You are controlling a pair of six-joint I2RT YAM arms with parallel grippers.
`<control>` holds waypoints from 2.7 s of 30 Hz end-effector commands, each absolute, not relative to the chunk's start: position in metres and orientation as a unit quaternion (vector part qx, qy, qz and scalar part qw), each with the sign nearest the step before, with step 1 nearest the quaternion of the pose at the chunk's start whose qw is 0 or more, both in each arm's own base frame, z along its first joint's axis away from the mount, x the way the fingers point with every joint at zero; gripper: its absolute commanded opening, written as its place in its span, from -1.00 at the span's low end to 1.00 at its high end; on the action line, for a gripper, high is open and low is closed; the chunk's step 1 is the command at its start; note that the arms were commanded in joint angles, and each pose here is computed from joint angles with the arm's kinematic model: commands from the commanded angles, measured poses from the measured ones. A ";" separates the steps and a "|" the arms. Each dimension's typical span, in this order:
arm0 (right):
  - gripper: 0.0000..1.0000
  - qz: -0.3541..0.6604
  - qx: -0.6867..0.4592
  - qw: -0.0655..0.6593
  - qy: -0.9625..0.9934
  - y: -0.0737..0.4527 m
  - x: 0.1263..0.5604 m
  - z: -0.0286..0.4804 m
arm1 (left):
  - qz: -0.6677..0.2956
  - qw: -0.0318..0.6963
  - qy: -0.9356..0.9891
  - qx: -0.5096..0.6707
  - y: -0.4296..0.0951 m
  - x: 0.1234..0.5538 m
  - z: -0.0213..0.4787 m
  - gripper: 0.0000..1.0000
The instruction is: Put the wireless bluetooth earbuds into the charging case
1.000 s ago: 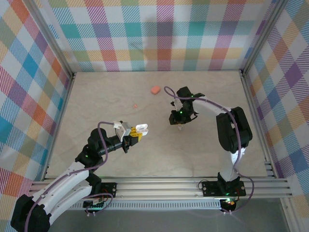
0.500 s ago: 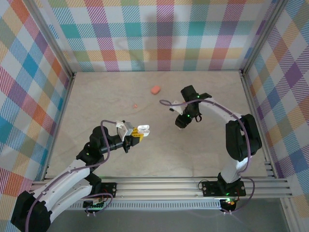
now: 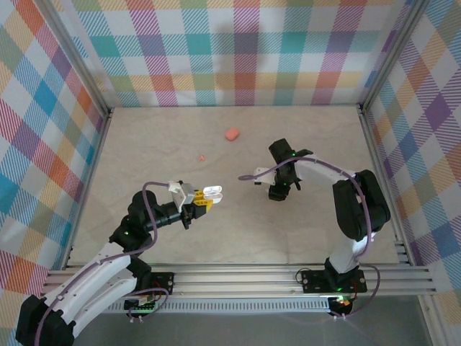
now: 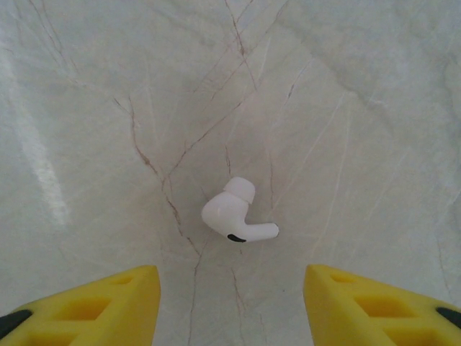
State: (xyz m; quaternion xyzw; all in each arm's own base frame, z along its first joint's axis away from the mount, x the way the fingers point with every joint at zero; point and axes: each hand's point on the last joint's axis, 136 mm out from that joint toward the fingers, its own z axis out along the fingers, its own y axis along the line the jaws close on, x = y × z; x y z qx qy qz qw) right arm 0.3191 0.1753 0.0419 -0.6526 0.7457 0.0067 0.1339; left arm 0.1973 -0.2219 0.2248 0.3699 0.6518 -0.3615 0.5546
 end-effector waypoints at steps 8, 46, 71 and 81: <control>0.07 -0.031 -0.695 0.160 0.701 0.180 0.333 0.023 | -0.357 0.574 0.643 0.360 -0.220 0.198 0.234 -1.00; -0.14 0.027 -0.642 0.130 0.755 0.197 0.315 0.045 | -0.362 0.557 0.647 0.374 -0.219 0.188 0.232 -1.00; -0.29 0.013 -0.687 0.122 0.717 0.201 0.331 0.028 | -0.352 0.576 0.645 0.358 -0.210 0.185 0.230 -1.00; -0.23 0.071 -0.570 0.147 0.805 0.237 0.360 0.063 | -0.350 0.574 0.645 0.362 -0.211 0.187 0.231 -1.00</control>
